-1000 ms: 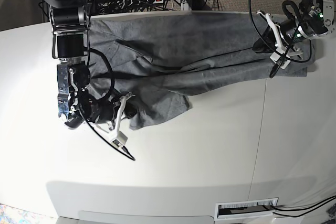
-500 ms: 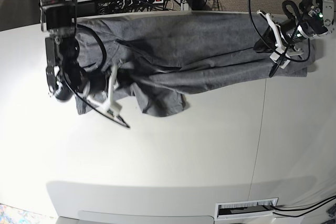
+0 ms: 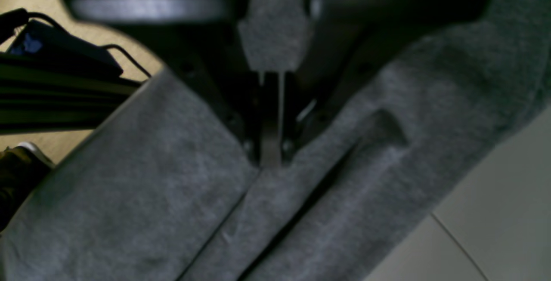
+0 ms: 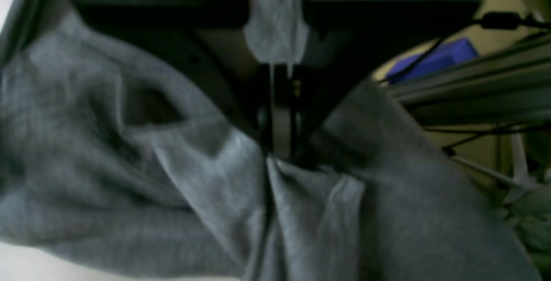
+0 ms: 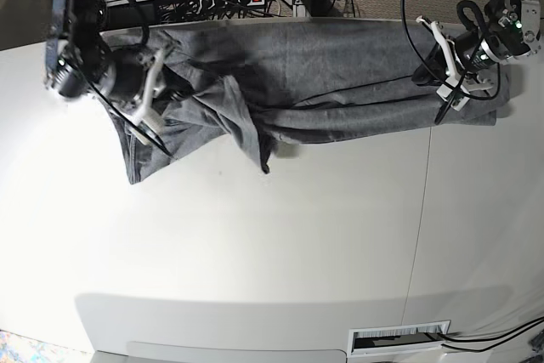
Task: Fold the T-shirt properly
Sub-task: 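Pull the strip's end with the right gripper, straightening the strip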
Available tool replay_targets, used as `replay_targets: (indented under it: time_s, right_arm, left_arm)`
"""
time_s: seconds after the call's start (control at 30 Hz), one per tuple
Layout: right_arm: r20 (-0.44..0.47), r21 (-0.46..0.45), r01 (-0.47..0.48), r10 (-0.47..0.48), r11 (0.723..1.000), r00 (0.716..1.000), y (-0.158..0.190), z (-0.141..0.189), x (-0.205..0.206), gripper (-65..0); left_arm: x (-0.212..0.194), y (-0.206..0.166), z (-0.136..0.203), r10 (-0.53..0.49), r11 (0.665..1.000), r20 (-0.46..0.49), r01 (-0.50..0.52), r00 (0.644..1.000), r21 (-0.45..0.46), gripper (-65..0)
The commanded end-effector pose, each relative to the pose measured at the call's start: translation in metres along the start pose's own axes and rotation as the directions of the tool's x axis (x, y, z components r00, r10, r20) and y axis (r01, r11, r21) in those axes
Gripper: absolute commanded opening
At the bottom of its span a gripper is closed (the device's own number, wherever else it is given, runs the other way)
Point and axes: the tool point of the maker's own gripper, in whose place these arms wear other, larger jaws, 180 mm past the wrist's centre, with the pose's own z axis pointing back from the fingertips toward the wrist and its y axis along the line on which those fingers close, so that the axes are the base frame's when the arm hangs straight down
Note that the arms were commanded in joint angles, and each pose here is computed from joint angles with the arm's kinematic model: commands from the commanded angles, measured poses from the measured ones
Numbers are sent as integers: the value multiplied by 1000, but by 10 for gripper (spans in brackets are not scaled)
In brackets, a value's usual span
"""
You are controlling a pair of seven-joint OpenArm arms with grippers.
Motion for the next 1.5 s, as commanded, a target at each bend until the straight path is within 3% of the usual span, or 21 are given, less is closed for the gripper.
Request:
replay_targets:
  time_s: [0.0, 0.27, 0.4, 0.53, 0.67, 0.9, 1.03, 1.13, 1.33, 1.47]
  right_arm:
    - [44, -13, -12, 13, 1000, 999, -1, 12, 8, -650]
    - [36, -122, 27, -23, 992, 999, -6, 52, -16, -650]
    - [-14, -176, 4, -6, 984, 1000, -18, 59, -25, -650]
    - [17, -198, -2, 5, 980, 1000, -22, 60, -19, -646]
    - [50, -249, -20, 33, 968, 998, -32, 62, -9, -513]
    - [268, -214, 6, 53, 977, 962, -26, 59, 42, -504]
    - [263, -150, 20, 21, 989, 965, -10, 34, 41, -525]
    - [206, -120, -25, 50, 992, 977, 4, 11, 35, -591]
    - [157, -111, -154, 170, 982, 973, 27, -19, 36, -593]
    - [144, -112, -225, 239, 968, 960, 39, -32, 38, -593]
  left_arm:
    - [11, 3, 4, -18, 1000, 36, 18, 999, -1, -650]
    - [14, 3, 4, -18, 1000, 51, 18, 999, -1, -650]
    - [14, 3, 4, -18, 1000, 54, 18, 998, -1, -650]
    - [14, 3, 4, -18, 1000, 54, 18, 998, -1, -650]
    - [15, 3, 4, -18, 1000, 55, 18, 998, -1, -650]
    - [16, 6, 7, -20, 1000, 57, 19, 998, 11, -650]
    - [34, 13, 22, -10, 999, 98, 7, 995, 32, -650]
    - [42, 26, 37, -15, 997, 111, 6, 994, 79, -583]
    - [32, 65, 58, 52, 970, 66, -66, 996, 232, -443]
    - [10, 87, 64, 90, 949, 2, -86, 996, 303, -415]
